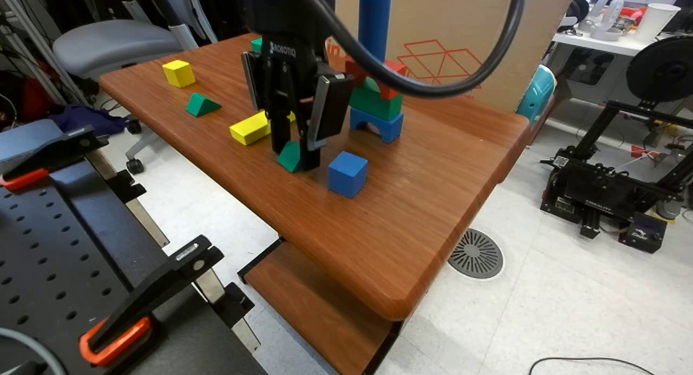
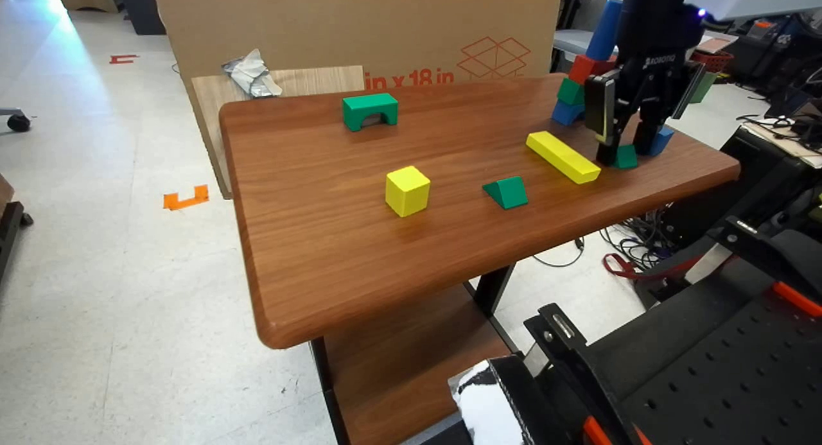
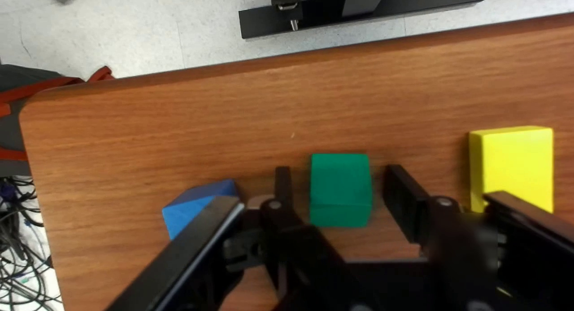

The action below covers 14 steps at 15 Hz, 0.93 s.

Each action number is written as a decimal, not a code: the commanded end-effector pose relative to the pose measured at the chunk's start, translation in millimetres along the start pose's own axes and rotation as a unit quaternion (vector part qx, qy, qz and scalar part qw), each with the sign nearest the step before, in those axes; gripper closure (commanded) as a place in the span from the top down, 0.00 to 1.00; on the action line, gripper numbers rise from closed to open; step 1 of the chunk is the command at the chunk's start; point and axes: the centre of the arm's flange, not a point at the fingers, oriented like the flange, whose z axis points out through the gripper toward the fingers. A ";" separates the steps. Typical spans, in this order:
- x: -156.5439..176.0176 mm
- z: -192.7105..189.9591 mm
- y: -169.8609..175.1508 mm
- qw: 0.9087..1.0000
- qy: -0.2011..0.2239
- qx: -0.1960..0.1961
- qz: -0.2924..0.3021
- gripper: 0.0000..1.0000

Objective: Pick up the triangular block on top of the stack of blocks and put it on the table

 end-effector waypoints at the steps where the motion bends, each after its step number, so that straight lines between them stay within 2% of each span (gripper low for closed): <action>1: -7.3 -9.2 -1.7 1.000 0.019 0.006 -0.003 0.88; 3: -14.8 -28.2 -3.9 0.999 0.036 0.014 -0.004 0.99; 11: -40.3 -129.6 1.9 0.994 0.089 0.064 0.004 1.00; 12: -41.0 -135.4 4.1 0.994 0.086 0.067 0.004 1.00; 13: -25.3 -116.7 -3.3 0.995 0.088 0.053 0.008 1.00; 14: -28.6 -125.6 -1.6 0.994 0.090 0.056 0.007 1.00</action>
